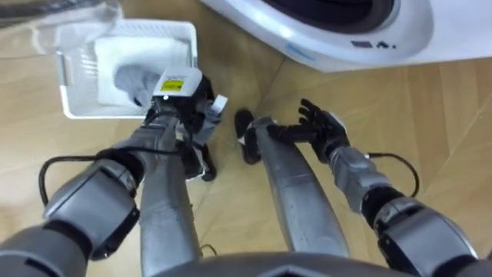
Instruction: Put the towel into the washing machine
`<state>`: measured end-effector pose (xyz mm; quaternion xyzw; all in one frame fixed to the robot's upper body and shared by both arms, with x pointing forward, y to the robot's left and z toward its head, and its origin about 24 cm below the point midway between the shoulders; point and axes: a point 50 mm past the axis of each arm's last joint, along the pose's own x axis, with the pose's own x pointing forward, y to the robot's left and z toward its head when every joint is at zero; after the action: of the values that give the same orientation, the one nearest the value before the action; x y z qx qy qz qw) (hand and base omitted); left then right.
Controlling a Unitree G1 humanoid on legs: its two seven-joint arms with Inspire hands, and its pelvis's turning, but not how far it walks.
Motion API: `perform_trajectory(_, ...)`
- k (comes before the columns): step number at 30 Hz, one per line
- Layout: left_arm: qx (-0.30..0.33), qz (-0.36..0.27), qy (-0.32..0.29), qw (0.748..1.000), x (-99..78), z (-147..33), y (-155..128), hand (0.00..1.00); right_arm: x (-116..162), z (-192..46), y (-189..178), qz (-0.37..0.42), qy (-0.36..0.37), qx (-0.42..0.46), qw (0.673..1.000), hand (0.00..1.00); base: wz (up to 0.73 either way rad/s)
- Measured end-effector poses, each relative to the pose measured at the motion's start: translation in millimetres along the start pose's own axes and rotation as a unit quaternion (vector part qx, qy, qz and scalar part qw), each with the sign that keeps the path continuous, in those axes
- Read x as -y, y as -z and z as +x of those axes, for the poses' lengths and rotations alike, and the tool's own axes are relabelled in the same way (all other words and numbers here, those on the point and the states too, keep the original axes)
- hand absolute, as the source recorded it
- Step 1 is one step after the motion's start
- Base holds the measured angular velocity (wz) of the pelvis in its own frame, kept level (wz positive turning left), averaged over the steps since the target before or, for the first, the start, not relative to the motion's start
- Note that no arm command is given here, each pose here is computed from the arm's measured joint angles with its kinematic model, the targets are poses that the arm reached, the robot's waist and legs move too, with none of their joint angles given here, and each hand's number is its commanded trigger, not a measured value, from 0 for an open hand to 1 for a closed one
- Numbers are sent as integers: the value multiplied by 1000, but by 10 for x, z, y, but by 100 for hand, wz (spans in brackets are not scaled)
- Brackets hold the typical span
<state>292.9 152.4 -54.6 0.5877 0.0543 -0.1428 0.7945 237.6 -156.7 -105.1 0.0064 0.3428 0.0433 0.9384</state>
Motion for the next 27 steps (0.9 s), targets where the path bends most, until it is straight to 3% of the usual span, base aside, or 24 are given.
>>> perform_trajectory(6, -11, -112, -62, 992, -103, 6, -36, 100, 19, -7, -3, -33, 5, 8, 999, 0, -7)
perform_trajectory(12, -7, -274, -84, 958, -147, 16, -235, 100, 29, -18, -57, -63, -4, 27, 998, 0, 5)
perform_trajectory(15, -20, -360, -43, 932, -6, -45, -282, 100, -10, -33, -28, -66, -22, 27, 997, 0, -1)
perform_trajectory(18, -36, -470, 18, 882, 186, -155, -292, 100, -34, -54, 33, -65, -32, 21, 997, 0, 9)
perform_trajectory(21, -37, -548, 54, 834, 257, -204, -295, 100, -32, -56, 37, -67, -38, 19, 997, 0, 8)
perform_trajectory(27, -34, -633, 121, 764, 379, -275, -293, 100, -53, -64, 74, -68, -53, 11, 996, 0, 1)
